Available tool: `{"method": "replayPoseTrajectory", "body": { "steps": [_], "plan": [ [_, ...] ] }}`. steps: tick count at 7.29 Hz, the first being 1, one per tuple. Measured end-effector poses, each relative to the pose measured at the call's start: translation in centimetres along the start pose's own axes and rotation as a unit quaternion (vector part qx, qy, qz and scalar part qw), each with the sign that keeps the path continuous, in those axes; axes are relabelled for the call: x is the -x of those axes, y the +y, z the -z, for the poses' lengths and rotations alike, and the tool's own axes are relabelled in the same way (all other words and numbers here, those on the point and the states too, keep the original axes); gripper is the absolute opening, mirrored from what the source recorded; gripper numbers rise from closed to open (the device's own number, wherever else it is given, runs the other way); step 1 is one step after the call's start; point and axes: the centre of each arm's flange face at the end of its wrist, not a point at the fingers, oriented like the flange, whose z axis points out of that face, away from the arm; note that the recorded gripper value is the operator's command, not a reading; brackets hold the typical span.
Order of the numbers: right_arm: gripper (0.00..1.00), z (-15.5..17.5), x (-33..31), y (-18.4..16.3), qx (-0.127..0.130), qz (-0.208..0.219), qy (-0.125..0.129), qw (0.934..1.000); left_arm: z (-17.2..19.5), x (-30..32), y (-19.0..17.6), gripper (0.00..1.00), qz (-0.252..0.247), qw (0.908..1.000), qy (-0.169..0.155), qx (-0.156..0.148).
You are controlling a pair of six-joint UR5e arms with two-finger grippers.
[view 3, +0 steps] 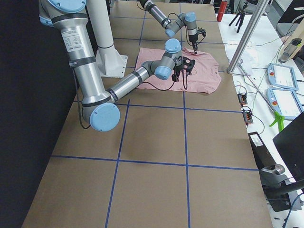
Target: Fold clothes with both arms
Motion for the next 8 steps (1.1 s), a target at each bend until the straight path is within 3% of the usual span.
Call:
{"method": "replayPoseTrajectory", "body": {
  "steps": [3, 4, 5, 6, 8],
  "plan": [
    [1.0, -0.1, 0.0, 0.0, 0.0, 0.0, 0.0, 1.0, -0.5, -2.1, -1.3, 0.0, 0.004, 0.9997, 0.004, -0.024],
    [1.0, -0.1, 0.0, 0.0, 0.0, 0.0, 0.0, 1.0, -0.9, -1.7, -1.6, 0.18, 0.005, 0.9994, 0.003, -0.035],
    [1.0, -0.1, 0.0, 0.0, 0.001, 0.0, 0.001, 1.0, -1.3, -1.3, -1.8, 0.72, 0.007, 0.9989, 0.0, -0.046],
    [1.0, -0.1, 0.0, 0.0, 0.001, 0.0, 0.001, 1.0, -1.4, -1.2, -1.8, 0.87, 0.01, 0.9986, -0.001, -0.051],
    [1.0, -0.4, 0.0, 0.3, 0.002, 0.002, 0.001, 1.0, -0.5, -1.5, -0.8, 0.92, 0.006, 0.9983, 0.018, -0.056]
  ]
}}
